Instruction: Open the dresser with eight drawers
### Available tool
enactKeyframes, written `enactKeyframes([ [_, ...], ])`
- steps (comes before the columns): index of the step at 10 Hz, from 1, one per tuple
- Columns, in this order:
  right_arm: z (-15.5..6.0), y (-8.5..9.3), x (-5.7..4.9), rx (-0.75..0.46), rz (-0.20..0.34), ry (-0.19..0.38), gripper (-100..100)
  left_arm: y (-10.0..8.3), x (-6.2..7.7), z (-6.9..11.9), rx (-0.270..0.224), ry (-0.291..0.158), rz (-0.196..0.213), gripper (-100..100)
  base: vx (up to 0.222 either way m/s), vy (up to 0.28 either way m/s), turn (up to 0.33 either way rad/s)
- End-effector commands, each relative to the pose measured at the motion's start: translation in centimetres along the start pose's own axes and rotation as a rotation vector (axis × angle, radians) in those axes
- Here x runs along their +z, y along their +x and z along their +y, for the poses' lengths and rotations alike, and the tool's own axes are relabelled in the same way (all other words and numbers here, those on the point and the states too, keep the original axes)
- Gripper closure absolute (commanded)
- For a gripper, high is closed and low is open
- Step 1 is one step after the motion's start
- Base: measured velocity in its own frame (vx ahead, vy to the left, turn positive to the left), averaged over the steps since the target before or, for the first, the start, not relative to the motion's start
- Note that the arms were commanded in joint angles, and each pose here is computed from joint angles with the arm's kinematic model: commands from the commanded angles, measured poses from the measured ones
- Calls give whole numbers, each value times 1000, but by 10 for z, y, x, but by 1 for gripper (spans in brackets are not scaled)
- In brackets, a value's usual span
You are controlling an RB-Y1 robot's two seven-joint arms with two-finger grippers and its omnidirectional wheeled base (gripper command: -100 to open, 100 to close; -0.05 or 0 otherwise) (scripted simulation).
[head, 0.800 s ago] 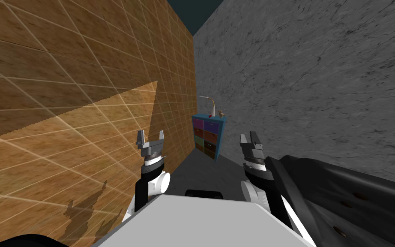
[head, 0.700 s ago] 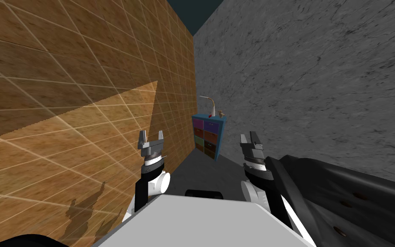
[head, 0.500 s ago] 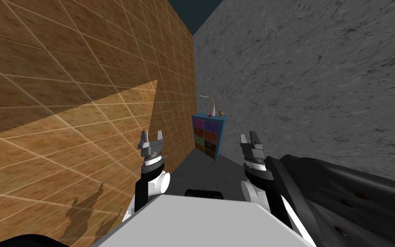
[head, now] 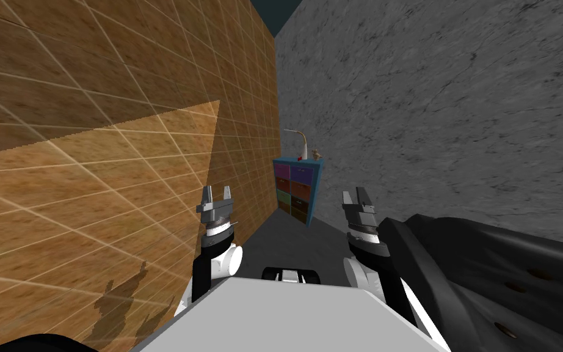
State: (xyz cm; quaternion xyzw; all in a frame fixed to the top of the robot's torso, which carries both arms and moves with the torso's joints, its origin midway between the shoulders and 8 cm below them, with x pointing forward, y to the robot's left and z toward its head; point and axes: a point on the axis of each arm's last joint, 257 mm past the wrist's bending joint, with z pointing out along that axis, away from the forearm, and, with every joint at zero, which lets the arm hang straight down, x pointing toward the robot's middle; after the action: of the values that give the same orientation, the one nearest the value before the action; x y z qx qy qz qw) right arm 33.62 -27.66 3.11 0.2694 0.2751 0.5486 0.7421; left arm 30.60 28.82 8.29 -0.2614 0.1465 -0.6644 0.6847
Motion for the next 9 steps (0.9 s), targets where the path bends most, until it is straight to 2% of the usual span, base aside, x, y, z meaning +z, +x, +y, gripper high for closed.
enactKeyframes([
  [1,0,0,0,0,0,0,0,0,0,0,0,0,0,0,0,0,0],
  [2,-5,10,0,-37,59,8,-100,0,0,0,0,0,0,0,16,2,2],
  [3,-11,17,0,-69,96,19,-100,0,0,0,0,0,0,0,26,7,5],
  [4,-11,17,0,-72,104,18,-100,0,0,0,0,-1,0,0,20,7,3],
  [8,-56,49,-6,-273,280,95,-100,0,0,0,0,-1,0,0,47,9,7],
  [9,-56,50,-7,-286,287,93,-100,0,0,0,0,-1,0,0,51,5,7],
])
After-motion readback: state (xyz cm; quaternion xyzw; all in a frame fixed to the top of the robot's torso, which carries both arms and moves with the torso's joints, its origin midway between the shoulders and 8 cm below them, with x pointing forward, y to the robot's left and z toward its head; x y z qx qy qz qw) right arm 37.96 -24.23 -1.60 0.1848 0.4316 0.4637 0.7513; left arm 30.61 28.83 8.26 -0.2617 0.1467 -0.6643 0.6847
